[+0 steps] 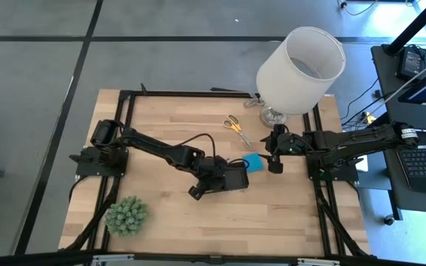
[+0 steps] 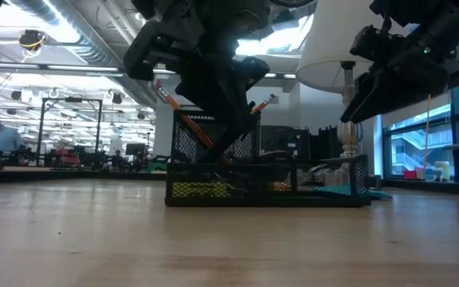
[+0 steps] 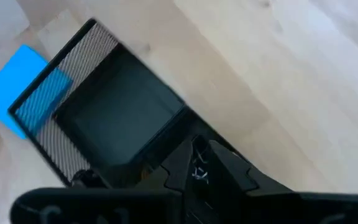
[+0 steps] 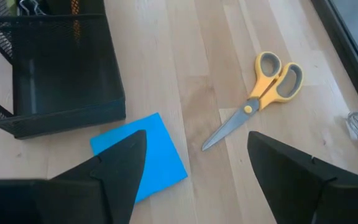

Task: Pick and place office supplies into organizer
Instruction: Put the yellow scissors into the desk organizer

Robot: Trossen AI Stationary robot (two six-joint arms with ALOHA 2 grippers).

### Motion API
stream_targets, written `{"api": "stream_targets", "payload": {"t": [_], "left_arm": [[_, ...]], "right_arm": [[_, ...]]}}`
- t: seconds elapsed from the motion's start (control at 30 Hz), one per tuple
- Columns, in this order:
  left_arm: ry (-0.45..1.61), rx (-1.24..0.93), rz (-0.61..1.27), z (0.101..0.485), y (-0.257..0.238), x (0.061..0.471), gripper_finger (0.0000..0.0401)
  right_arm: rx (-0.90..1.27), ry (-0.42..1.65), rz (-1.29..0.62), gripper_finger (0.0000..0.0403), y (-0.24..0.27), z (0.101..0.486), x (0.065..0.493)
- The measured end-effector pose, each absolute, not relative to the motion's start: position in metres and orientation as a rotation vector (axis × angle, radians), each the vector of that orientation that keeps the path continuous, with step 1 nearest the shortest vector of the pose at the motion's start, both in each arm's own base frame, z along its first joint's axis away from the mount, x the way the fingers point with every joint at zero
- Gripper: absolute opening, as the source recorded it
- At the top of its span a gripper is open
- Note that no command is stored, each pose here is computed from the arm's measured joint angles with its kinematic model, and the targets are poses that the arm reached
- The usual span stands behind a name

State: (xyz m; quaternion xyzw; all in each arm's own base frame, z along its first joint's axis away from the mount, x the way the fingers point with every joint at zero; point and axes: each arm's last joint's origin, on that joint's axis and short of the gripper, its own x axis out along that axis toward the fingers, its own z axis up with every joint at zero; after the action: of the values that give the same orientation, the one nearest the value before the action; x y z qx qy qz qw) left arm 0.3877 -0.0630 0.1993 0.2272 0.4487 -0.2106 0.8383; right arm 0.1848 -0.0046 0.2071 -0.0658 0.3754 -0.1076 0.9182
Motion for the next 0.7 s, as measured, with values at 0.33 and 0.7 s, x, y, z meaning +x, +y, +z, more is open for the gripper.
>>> {"api": "stream_targets", "payload": {"t": [0.33, 0.7], "left_arm": [[0.887, 0.441, -0.395, 0.246, -0.060, 0.372, 0.0042], [0.733, 0.425, -0.298, 0.304, -0.023, 0.345, 0.0043]], "right_arm": [[-0.107, 0.755, -0.232, 0.0281, -0.005, 0.208, 0.186], [-0.058, 0.589, -0.245, 0.0281, -0.004, 0.219, 0.197]]}}
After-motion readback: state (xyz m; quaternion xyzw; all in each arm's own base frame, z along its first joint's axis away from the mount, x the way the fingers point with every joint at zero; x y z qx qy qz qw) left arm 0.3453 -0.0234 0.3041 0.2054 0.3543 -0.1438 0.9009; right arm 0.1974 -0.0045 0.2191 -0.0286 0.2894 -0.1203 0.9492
